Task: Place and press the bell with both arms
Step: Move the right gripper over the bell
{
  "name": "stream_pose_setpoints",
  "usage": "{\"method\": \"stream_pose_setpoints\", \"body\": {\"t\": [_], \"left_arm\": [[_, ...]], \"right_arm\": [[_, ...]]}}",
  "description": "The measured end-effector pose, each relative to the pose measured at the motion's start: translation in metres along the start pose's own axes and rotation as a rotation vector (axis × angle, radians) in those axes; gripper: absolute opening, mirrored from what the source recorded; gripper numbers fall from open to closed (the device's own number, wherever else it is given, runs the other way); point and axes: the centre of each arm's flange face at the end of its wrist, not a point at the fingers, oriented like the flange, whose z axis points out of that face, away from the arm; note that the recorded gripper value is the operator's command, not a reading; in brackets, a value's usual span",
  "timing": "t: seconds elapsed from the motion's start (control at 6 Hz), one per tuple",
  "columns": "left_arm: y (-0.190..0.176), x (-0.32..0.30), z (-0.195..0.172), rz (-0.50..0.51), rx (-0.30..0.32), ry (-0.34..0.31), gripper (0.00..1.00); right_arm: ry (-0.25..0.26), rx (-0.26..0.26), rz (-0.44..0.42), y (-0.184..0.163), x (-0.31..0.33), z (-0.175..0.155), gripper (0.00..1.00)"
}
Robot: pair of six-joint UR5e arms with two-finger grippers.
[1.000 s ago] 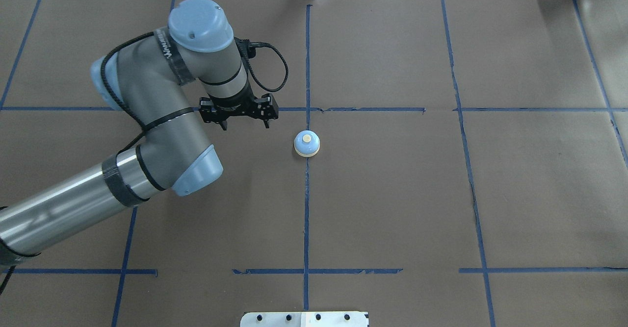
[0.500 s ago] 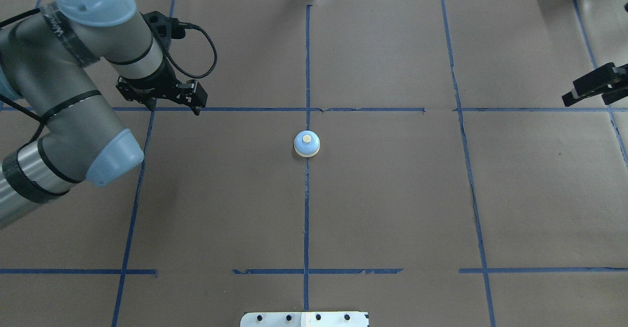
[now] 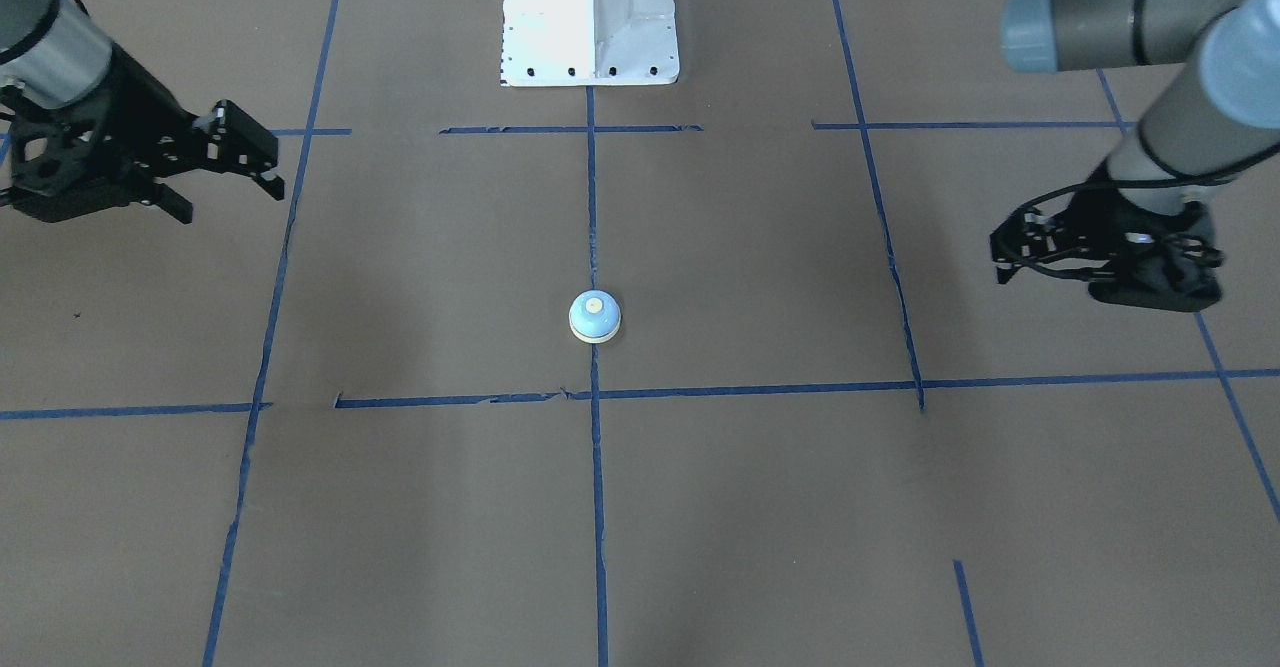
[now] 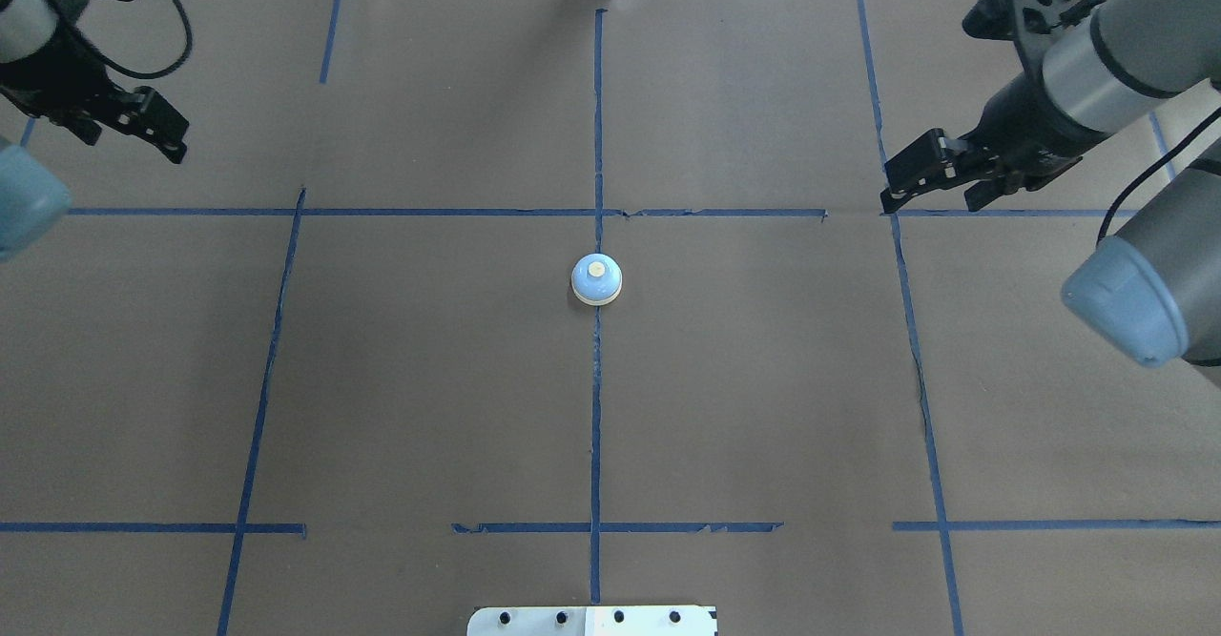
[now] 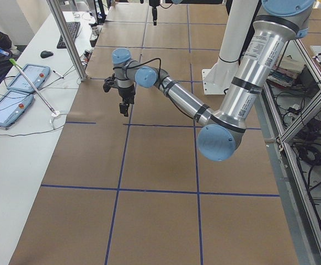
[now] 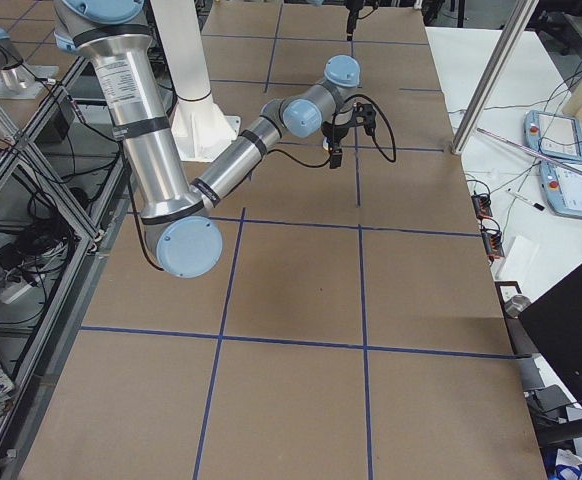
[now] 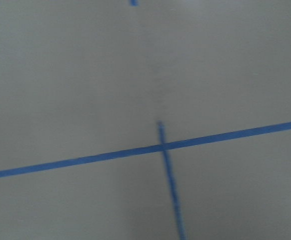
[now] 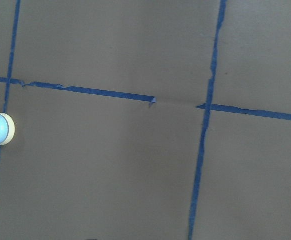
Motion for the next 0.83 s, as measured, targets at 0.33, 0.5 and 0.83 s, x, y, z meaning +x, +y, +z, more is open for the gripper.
{"method": "stream_pose_setpoints", "body": {"t": [0.33, 0.5, 0.83], "left_arm": [[0.035, -0.148, -0.009, -0.017, -0.022, 0.013, 1.00], [0.063, -0.217, -0.011, -0.033, -0.028, 0.012, 1.00], [0.109, -0.299, -0.012, -0.061, -0.030, 0.033, 1.00]], "right_arm": [[0.034, -0.006, 0.040, 0.014, -0.074, 0.024, 1.00], [0.046, -0.004, 0.055, 0.020, -0.108, 0.030, 0.98], [0.085, -0.009, 0.055, 0.007, -0.184, 0.053, 0.80]]}}
